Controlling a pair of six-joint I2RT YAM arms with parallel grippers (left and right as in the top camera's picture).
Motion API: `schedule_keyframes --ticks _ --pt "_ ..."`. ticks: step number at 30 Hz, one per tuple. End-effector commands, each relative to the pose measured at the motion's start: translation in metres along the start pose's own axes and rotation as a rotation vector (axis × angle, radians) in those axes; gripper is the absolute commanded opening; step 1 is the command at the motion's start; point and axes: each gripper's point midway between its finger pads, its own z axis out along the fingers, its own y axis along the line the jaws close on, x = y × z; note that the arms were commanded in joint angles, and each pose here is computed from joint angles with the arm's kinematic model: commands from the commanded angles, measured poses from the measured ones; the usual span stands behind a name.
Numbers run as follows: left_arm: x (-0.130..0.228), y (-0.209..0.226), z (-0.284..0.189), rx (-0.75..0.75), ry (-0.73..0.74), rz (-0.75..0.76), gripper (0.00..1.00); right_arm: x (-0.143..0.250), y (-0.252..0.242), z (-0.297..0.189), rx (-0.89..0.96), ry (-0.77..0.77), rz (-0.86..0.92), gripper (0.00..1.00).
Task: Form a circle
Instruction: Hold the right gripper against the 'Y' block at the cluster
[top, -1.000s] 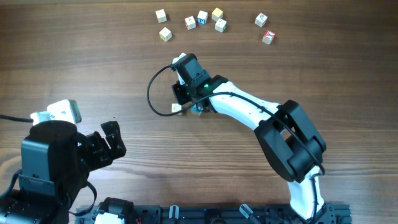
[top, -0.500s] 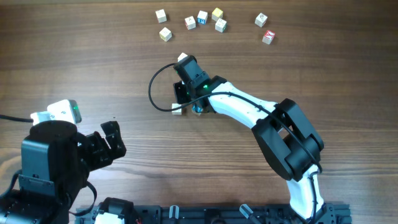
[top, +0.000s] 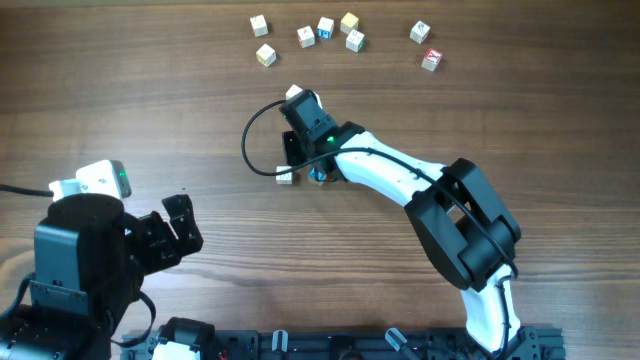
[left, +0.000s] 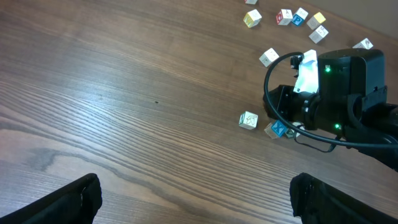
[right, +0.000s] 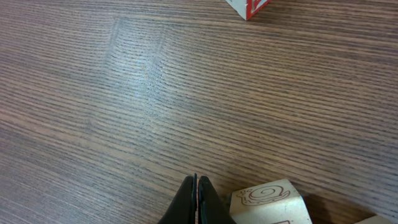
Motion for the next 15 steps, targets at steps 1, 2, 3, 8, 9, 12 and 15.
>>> schedule_keyframes --ticks 1,2,3,8,9,12,15 --pt "-0.0017 0.0030 0.0000 -0.015 -0.010 -0.011 1.00 -0.0012 -0.0048 0.0056 0.027 -0.003 0.011 0.05" --pt "-0.0017 0.0029 0.0000 -0.014 -0.010 -0.011 1.00 -0.0012 -0.0048 0.0056 0.027 -0.003 0.011 0.05" --pt "-0.0017 0.0030 0.0000 -0.015 -0.010 -0.011 1.00 -0.0012 -0.0048 0.0056 0.027 -0.003 0.011 0.05" --pt "-0.0017 0.0030 0.0000 -0.015 -0.010 -0.011 1.00 -0.0012 -0.0053 0.0056 0.030 -0.004 0.012 0.05" --pt "-0.0017 0.0030 0.0000 -0.015 -0.010 -0.011 1.00 -0.0010 -0.0057 0.0056 0.032 -0.003 0.014 0.05" --pt "-0.0017 0.0030 0.0000 -0.015 -0.010 -0.011 1.00 -0.0013 -0.0084 0.0055 0.047 -0.007 0.033 0.05" --pt "-0.0017 0.0030 0.0000 -0.015 -0.009 -0.011 1.00 -0.0013 -0.0084 0.0055 0.047 -0.007 0.034 0.05"
